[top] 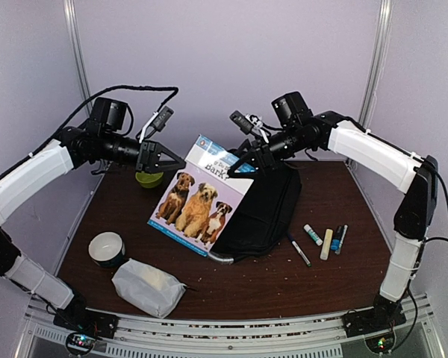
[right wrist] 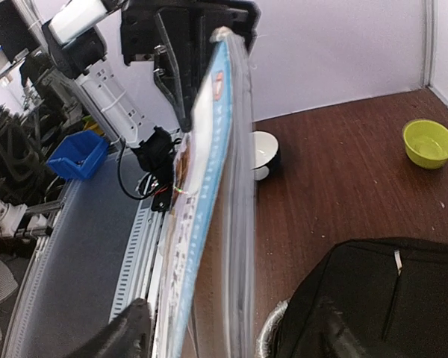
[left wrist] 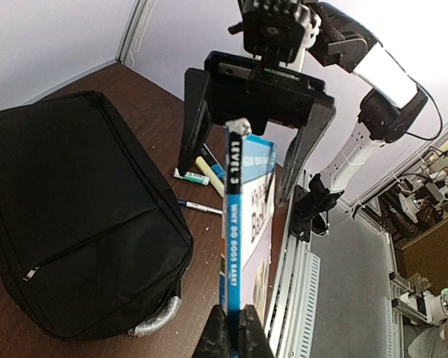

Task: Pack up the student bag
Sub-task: Pass from the left arm to the right, then pass from the right arm to the left, then open the largest pocket of the student bag, then place the book in the largest pocket of the bag.

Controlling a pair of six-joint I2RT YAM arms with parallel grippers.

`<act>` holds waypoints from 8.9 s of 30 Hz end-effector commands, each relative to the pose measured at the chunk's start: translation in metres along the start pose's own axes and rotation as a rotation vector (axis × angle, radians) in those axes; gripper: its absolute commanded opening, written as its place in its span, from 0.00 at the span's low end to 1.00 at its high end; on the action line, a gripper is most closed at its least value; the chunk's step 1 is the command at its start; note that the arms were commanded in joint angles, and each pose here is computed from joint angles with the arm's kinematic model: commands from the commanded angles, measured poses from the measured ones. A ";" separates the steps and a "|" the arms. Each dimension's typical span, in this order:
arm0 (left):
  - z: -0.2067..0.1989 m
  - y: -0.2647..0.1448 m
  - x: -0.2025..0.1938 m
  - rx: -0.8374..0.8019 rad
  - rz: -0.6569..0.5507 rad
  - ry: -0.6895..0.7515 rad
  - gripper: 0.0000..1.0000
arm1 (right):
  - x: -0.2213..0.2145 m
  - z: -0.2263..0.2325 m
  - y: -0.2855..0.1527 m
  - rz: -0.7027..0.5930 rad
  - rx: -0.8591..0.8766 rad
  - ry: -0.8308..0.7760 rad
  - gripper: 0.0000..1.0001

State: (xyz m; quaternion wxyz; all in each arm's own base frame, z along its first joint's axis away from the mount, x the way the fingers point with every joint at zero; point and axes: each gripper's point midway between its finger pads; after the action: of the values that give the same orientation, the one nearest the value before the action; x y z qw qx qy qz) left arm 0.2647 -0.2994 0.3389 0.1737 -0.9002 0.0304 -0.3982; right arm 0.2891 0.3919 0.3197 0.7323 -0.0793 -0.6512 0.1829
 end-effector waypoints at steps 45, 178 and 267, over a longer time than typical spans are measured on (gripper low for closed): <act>0.022 -0.009 -0.050 0.125 0.075 0.092 0.00 | -0.009 -0.040 -0.036 -0.042 -0.167 0.146 0.41; 0.110 0.141 -0.143 0.079 -0.004 -0.639 0.29 | -0.054 0.001 0.009 0.386 -0.478 -0.369 0.00; 0.183 0.208 -0.113 0.926 0.062 0.490 0.00 | -0.081 0.008 0.025 0.400 -0.334 -0.307 0.00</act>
State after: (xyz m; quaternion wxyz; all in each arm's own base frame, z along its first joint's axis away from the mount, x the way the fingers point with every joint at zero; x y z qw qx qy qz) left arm 0.3253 -0.4237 0.0463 0.5670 -0.6056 -0.0328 -0.5573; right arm 0.2776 0.3714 0.2274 0.5569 -0.3202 -0.7316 0.2281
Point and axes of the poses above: each gripper's point midway between its finger pads, its own y axis out along the fingers, its own z axis along the line the jaws close on, x = y × z, and after that the axes turned 11 degrees about -y, right-handed
